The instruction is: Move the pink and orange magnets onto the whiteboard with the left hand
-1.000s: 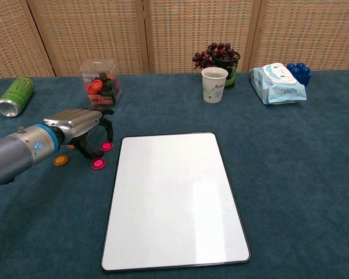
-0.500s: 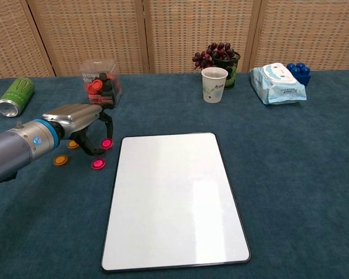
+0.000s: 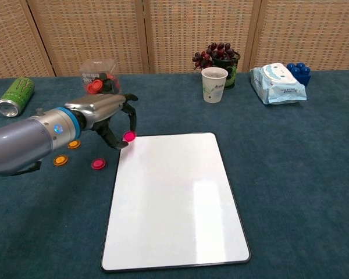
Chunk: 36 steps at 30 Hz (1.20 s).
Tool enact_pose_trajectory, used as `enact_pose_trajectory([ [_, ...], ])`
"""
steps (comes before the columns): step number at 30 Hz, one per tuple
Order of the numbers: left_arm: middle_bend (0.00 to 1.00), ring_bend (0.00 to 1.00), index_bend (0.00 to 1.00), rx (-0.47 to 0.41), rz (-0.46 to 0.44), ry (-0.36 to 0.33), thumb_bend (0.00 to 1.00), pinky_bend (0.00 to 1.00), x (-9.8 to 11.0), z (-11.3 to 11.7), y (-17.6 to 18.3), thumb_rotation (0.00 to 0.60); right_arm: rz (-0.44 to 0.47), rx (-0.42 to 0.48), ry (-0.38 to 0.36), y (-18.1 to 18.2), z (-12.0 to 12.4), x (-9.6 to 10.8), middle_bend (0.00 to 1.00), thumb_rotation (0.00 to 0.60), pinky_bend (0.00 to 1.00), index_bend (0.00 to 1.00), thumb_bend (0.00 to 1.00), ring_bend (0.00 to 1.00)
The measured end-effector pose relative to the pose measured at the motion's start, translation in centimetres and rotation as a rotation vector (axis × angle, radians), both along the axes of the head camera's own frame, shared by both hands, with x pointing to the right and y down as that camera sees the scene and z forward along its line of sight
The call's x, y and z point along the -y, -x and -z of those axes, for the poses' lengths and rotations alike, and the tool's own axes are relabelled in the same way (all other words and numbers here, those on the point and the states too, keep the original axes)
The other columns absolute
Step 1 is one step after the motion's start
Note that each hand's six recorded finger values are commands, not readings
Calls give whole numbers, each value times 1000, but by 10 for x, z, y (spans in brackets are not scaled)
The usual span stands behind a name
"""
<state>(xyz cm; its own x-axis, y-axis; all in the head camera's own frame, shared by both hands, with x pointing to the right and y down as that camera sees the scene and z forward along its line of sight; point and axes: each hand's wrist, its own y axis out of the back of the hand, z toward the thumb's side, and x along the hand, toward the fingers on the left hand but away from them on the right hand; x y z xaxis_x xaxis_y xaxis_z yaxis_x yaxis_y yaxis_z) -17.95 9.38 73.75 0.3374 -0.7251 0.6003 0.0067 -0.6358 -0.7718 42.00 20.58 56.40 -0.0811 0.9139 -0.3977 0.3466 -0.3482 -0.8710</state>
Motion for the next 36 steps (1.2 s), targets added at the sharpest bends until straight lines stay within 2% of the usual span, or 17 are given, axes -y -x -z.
enact_pose_trajectory([
  [2,0,0,588,-7,-9,21,324,0,-4,-5,-10,600,-1,1,1,0,0,0,0,600,0,0,234,0],
  [3,0,0,517,-9,-12,29,304,0,-5,-7,-14,600,-2,2,1,-1,0,0,0,600,0,0,234,0],
  [4,0,0,431,-12,-15,37,285,0,-7,-9,-19,600,-2,3,2,-1,0,0,0,600,0,0,234,0],
  [6,0,0,108,-18,-18,46,223,0,-9,-12,-26,600,-3,3,6,-1,-1,0,0,600,0,0,234,0],
  [8,0,0,3,-24,-18,47,203,0,-10,-14,-31,600,-1,1,8,-1,-1,1,0,600,0,0,234,0],
  [14,0,0,1,-39,-12,38,205,0,-8,-9,-29,600,2,-1,10,-1,-2,1,0,600,0,0,234,0],
  [16,0,0,42,-40,-14,34,213,0,-9,-5,-24,600,4,-3,10,-1,-1,1,0,600,0,0,234,0],
  [21,0,0,250,-29,-15,31,225,0,-14,3,-3,600,5,-5,7,-1,-1,1,0,600,0,0,234,0],
  [24,0,0,311,1,-14,41,261,0,-22,6,19,600,7,-7,8,0,-1,1,0,600,0,0,234,0],
  [28,0,0,318,44,0,58,279,0,-34,5,51,600,9,-9,7,0,-1,0,0,600,0,0,234,0],
  [36,0,0,350,57,2,66,279,0,-41,1,67,600,9,-10,8,0,-1,0,0,600,0,0,234,0],
])
